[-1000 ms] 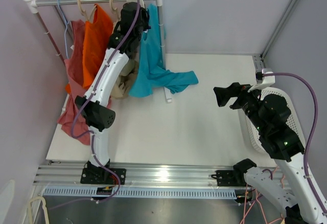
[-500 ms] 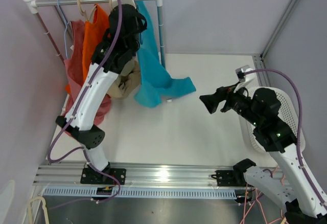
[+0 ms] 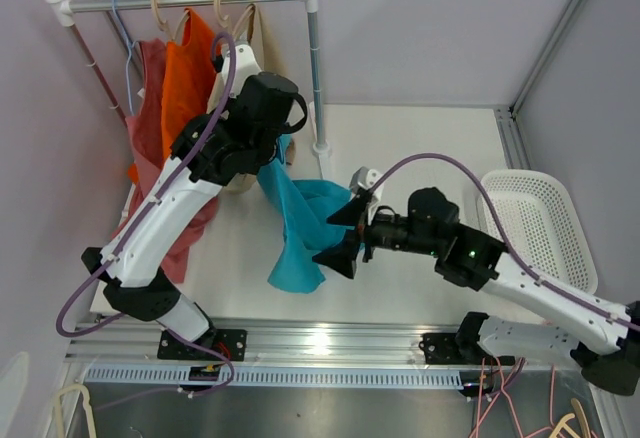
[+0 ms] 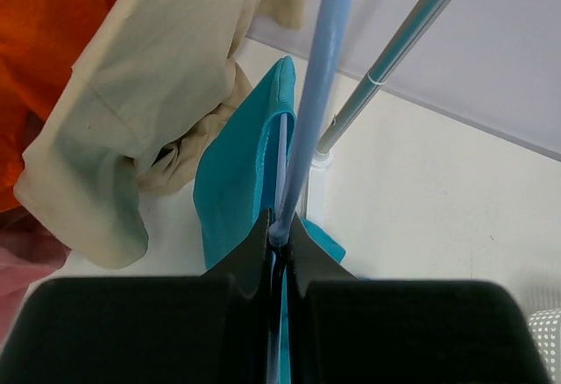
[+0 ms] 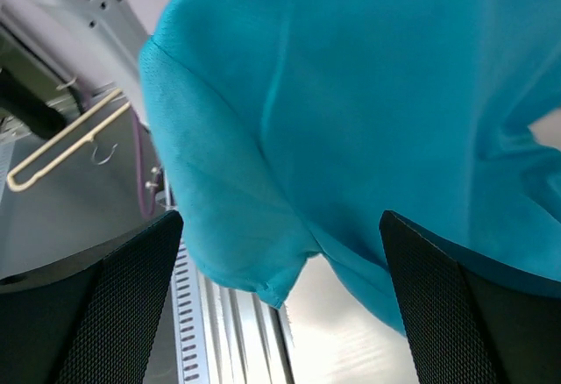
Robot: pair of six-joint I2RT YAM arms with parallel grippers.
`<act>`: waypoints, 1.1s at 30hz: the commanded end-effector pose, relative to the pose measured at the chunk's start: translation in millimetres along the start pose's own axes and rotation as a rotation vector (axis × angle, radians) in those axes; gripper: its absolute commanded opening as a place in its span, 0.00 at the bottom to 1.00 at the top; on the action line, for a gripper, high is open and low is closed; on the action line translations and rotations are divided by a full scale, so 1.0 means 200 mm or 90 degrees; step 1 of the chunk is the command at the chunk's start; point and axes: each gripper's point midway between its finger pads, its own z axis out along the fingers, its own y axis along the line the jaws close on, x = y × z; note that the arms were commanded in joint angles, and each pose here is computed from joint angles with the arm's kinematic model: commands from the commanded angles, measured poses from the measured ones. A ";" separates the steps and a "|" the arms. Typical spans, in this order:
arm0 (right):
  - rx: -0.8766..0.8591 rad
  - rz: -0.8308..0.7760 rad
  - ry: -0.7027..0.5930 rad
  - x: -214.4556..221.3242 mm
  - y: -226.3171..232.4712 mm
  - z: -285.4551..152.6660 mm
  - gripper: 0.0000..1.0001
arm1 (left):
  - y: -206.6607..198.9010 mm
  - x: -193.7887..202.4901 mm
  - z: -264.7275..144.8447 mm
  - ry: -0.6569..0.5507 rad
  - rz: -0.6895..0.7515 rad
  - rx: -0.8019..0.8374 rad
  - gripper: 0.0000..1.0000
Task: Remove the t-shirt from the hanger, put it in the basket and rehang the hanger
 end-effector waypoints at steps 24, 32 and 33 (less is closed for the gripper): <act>-0.066 -0.167 0.085 0.40 0.98 0.05 0.00 | -0.12 0.11 0.37 0.093 0.021 -0.007 0.01; 0.151 -0.099 0.170 0.69 0.55 0.20 0.00 | -0.12 0.04 0.06 0.113 0.011 0.116 0.01; 0.170 -0.057 0.123 0.57 0.48 0.18 0.00 | -0.18 0.08 -0.01 0.118 0.013 0.174 0.01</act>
